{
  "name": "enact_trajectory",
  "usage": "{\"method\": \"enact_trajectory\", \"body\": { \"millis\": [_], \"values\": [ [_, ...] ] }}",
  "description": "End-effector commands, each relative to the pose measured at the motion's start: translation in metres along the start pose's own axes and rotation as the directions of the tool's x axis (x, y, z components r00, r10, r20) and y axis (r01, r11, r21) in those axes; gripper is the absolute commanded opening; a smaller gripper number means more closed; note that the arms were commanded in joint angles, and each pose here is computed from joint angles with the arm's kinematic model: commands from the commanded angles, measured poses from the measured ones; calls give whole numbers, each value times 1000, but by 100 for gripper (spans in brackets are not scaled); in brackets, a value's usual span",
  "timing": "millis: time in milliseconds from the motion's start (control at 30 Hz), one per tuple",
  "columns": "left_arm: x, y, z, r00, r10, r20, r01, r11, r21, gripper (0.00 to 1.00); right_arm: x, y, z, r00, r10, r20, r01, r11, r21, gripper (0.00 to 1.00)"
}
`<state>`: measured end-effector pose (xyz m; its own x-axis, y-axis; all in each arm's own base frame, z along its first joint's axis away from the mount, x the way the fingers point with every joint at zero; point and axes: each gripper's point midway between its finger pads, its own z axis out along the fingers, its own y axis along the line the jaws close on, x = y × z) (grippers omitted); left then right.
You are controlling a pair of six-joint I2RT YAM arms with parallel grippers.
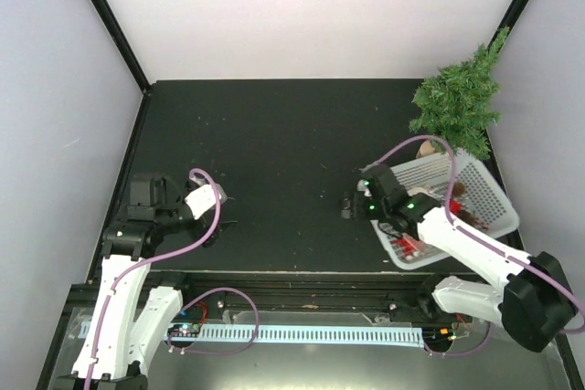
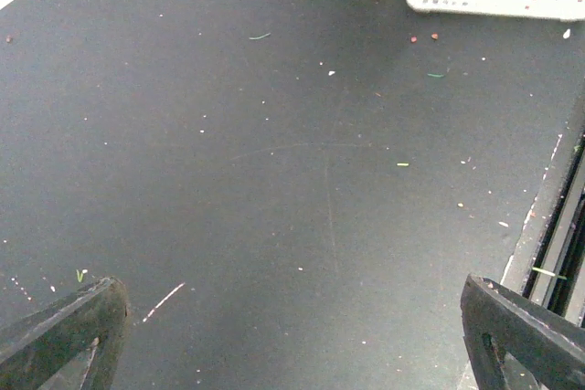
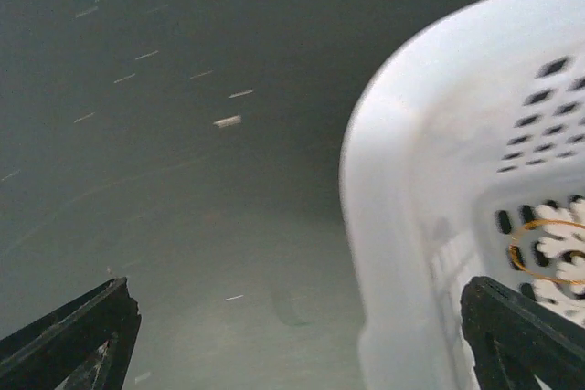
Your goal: Decorate the small christmas tree
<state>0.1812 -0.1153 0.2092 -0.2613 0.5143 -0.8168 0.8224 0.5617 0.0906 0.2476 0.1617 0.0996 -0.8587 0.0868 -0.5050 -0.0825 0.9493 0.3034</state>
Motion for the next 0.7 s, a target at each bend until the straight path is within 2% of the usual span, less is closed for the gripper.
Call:
{"method": "enact_trajectory", "body": {
  "millis": [0,133,200,267,400,533,667],
  "values": [
    [-8,9,2,999,33,33,-31,999,-34,99,-10,117,-11,992,-118,53,128,939,-319,96],
    [-14,25,6,999,6,44,-3,997,-82,99,-5,208,-4,970,-240,26,225,859,-459,96],
    [-17,29,8,998,-22,53,26,996,-82,99,-7,249,-9,961,-271,50,253,800,-543,95],
    [-20,29,11,997,-41,59,44,998,-55,99,-15,270,-19,961,-260,95,265,768,-583,95],
    [-24,24,20,997,-31,72,28,999,34,99,-37,270,-55,954,-203,223,299,735,-609,95],
    [-27,36,42,999,28,34,-31,996,79,99,-53,240,-88,930,-188,314,335,787,-518,95],
    [-45,42,68,999,33,21,-37,977,212,99,-73,194,-135,891,-120,438,321,848,-421,96]
  ]
}}
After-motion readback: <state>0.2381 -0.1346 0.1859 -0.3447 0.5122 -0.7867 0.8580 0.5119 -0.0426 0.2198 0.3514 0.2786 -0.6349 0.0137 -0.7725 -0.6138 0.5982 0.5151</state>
